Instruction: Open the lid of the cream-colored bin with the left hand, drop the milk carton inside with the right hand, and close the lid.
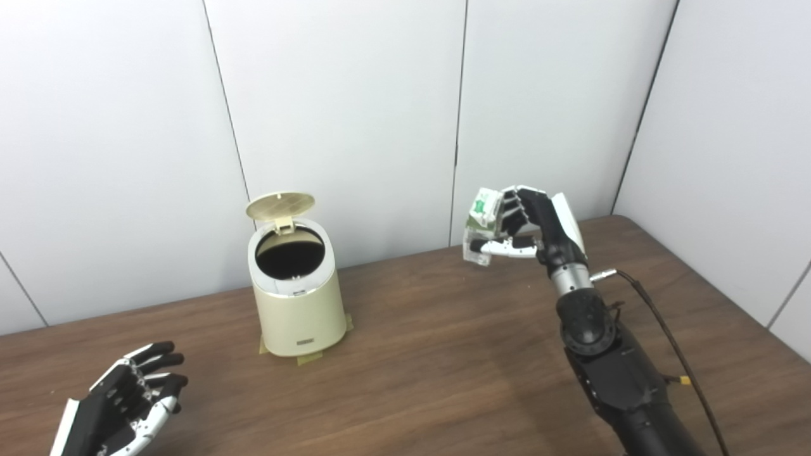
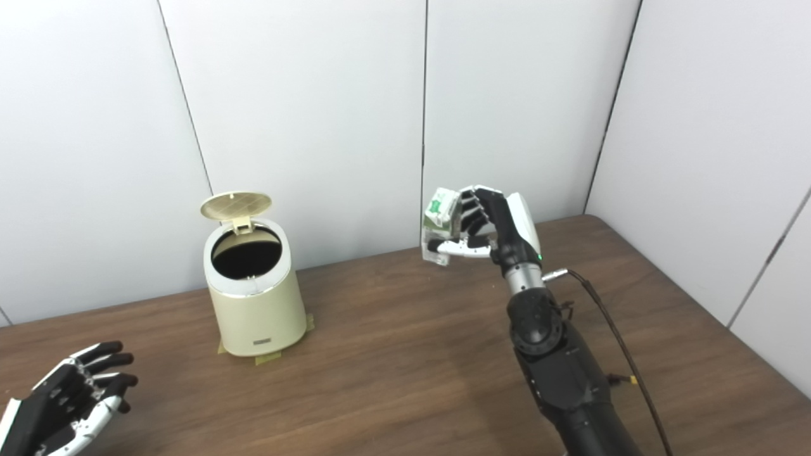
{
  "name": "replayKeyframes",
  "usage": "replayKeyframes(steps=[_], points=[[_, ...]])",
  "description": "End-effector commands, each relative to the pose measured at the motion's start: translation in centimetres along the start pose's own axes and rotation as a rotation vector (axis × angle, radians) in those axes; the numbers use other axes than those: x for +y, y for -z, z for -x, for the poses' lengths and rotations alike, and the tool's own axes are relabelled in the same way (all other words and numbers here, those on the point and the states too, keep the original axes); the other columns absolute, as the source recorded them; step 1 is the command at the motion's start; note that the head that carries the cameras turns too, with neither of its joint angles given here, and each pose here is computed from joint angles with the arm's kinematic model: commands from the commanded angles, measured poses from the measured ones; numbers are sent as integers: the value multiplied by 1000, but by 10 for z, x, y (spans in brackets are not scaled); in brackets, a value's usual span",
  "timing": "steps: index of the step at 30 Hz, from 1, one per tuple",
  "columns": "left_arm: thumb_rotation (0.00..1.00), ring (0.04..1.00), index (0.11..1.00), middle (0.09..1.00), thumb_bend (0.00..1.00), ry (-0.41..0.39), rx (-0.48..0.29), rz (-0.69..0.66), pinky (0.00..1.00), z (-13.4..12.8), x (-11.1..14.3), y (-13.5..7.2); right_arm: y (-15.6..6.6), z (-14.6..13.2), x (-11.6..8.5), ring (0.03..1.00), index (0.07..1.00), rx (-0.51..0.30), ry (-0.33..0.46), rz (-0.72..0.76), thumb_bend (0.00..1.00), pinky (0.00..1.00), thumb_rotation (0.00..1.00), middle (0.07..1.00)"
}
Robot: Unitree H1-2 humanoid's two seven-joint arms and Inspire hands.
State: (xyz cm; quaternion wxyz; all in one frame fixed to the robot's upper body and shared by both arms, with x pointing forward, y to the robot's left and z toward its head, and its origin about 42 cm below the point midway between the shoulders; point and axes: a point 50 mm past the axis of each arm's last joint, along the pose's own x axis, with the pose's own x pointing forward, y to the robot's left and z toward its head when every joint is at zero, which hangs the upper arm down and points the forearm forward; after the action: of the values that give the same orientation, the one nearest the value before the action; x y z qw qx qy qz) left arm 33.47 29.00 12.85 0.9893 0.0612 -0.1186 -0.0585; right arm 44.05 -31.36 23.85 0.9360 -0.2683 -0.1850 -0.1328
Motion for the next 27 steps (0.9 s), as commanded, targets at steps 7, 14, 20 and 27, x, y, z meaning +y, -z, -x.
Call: replayKeyframes(steps=[7,14,20,27], points=[[0,576,697,663,433,-1,-96,-57,434,-17,0,-9,-66,-32,8,415,521,-137,22,-39,518,360,0,487],[0,570,692,657,440,4,-102,-61,440,-18,-9,-3,-91,-24,36,415,523,-148,-24,-179,517,352,0,493],[0,560,693,657,489,-3,-97,-56,437,-18,-17,1,-109,-12,60,413,512,-153,-59,-251,518,344,0,498],[0,570,690,654,500,-8,-94,-70,446,-20,-24,2,-131,-5,82,412,526,-155,-99,-301,517,355,0,489]])
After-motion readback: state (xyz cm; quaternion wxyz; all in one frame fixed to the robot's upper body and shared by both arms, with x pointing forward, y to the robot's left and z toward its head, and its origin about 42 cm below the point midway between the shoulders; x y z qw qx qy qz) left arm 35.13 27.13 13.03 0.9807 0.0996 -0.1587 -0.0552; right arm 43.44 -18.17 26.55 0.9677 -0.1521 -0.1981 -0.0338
